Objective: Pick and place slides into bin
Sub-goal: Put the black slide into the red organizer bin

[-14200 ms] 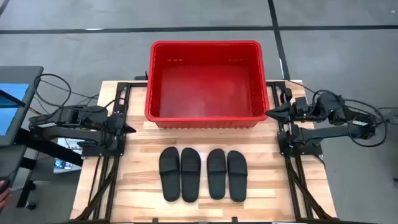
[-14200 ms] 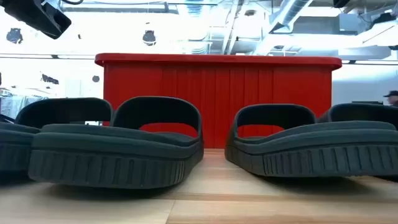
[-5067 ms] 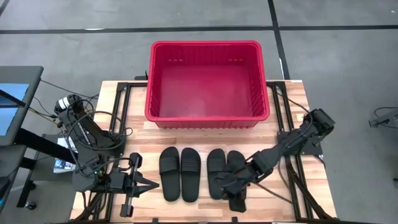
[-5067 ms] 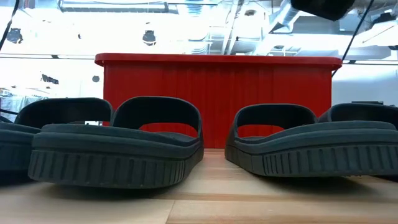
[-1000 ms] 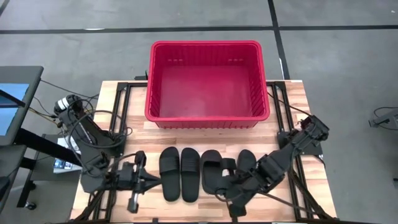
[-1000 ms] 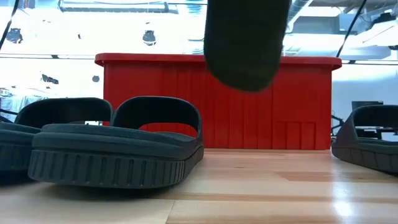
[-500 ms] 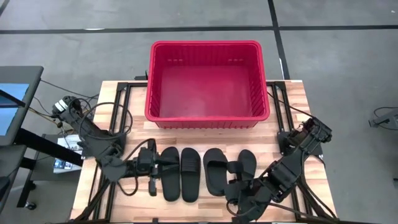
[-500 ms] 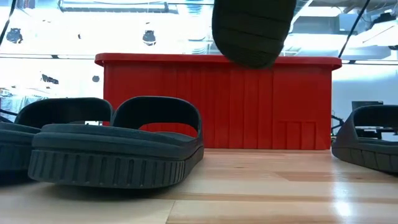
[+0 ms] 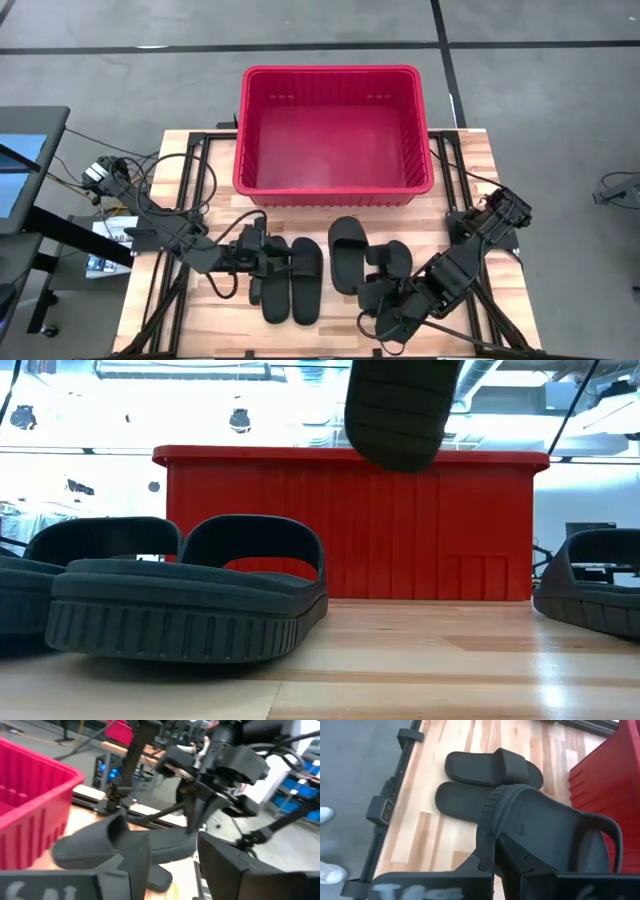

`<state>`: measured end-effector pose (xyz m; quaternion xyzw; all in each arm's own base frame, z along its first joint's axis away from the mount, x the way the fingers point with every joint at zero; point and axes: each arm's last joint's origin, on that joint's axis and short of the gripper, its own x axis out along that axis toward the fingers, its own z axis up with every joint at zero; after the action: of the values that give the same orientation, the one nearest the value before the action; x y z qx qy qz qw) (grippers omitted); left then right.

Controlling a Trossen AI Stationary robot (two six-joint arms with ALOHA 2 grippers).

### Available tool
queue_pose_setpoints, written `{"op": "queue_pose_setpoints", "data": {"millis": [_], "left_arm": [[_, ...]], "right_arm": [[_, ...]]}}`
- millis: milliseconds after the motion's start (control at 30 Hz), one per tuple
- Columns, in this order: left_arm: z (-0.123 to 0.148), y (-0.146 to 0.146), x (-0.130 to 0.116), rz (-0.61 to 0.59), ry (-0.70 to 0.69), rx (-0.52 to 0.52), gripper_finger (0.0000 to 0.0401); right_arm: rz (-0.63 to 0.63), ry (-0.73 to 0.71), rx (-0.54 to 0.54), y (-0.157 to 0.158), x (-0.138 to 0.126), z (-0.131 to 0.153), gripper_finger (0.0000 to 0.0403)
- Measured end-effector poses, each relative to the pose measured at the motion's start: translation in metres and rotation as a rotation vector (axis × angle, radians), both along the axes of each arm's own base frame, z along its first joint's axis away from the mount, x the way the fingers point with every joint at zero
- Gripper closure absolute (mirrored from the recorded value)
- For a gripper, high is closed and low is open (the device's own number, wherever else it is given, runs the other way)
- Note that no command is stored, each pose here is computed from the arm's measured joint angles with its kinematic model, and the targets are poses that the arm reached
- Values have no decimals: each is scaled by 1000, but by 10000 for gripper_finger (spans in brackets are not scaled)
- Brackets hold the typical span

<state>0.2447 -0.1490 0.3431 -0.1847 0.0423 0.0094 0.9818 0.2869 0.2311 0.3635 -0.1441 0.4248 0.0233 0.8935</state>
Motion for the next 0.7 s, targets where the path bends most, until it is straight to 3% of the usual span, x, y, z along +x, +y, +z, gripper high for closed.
{"op": "queue_pose_setpoints", "data": {"millis": [200, 467, 700], "left_arm": [[18, 1, 1, -27, 0, -7, 236], [61, 11, -7, 13, 220, 172, 236], [100, 25, -4, 41, 238, 166, 236]], "right_arm": [[10, -13, -54, -5, 3, 0, 402], [40, -8, -131, -8, 4, 0, 403], [14, 69, -263, -18, 3, -9, 403]]}}
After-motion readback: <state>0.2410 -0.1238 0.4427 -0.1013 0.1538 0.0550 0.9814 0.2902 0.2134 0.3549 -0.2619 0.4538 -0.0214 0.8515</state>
